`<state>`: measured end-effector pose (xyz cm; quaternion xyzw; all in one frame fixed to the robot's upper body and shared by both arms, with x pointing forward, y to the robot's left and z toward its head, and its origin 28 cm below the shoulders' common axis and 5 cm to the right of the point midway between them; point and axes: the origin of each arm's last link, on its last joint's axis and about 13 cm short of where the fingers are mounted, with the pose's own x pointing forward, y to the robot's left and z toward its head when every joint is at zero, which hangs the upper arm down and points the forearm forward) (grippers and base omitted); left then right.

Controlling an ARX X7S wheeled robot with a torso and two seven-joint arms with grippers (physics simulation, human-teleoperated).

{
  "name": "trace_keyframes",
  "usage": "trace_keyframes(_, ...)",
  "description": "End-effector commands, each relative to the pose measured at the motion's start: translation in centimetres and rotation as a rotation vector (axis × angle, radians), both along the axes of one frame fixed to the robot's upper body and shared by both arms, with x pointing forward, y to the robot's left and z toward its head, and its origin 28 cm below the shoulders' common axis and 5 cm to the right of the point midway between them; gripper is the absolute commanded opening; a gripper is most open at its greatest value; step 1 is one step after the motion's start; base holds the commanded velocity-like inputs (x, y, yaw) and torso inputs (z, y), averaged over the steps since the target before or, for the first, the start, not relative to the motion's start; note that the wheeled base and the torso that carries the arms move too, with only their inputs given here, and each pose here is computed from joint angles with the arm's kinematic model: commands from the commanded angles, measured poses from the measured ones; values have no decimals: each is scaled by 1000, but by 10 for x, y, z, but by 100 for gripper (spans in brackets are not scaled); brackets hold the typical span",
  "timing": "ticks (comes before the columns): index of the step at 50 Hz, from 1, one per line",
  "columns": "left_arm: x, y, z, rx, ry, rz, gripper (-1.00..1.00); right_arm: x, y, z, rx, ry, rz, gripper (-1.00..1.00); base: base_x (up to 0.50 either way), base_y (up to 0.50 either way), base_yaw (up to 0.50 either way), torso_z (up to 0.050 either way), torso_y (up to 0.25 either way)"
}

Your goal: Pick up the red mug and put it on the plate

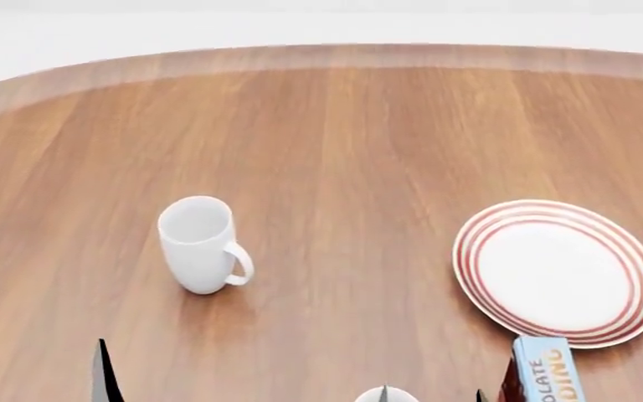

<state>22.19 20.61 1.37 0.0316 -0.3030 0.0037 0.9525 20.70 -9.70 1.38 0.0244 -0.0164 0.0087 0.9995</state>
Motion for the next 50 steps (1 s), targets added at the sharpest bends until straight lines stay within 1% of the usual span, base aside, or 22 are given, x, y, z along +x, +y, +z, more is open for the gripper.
trace_keyframes(1,0,0,0,1,-2,1,100,0,0,0,0,0,2,100,176,0,0,0,0)
trace_keyframes(50,0,0,0,2,-14,4,100,-1,0,0,-1,0,2,100,181,0,0,0,0)
